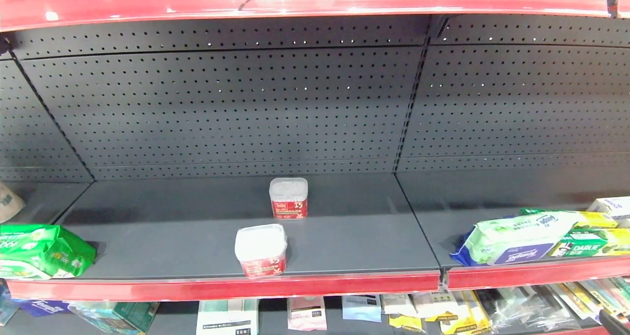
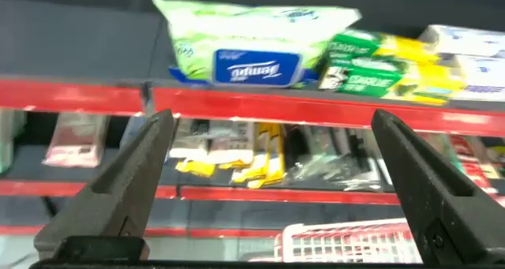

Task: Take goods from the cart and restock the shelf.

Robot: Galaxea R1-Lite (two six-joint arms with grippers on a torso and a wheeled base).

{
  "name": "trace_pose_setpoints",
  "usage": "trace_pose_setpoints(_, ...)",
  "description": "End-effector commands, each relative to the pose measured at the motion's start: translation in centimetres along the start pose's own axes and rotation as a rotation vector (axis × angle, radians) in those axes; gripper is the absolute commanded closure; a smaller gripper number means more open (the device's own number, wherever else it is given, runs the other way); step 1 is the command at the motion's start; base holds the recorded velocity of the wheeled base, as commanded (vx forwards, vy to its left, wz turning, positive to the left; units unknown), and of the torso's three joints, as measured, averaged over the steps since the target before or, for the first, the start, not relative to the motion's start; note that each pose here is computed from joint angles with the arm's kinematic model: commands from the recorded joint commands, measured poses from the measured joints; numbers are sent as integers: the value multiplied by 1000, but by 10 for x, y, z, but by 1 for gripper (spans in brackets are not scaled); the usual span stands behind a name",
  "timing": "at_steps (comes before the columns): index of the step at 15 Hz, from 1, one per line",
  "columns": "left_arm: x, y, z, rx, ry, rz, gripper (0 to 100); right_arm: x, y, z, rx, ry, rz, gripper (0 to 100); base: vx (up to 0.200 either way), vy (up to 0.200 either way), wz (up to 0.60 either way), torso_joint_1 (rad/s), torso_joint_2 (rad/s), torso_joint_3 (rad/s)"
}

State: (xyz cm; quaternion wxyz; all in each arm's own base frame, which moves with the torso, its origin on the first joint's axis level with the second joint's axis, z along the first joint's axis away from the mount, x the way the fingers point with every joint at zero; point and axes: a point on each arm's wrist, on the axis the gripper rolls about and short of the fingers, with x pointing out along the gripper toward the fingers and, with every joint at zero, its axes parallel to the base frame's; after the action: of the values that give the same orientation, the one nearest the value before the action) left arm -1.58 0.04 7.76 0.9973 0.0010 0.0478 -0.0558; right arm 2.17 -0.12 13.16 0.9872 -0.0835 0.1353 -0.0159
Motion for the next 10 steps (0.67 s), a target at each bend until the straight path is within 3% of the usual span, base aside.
trace_pose_setpoints(1,0,0,0,0,1,0,0,1,1,-5,4,11,9,0,0,0,0,0,0,0)
trace_pose_setpoints(4,2,0,1,9,27,6,0,-10,10,-30,56,-67,117,0,0,0,0,0,0,0)
trace_pose_setpoints(5,3,0,1,9,36,9,0,-15,16,-52,71,-116,158,0,0,0,0,0,0,0)
trace_pose_setpoints(10,2,0,1,1,32,65,0,-23,15,-54,130,-243,125,0,0,0,0,0,0,0)
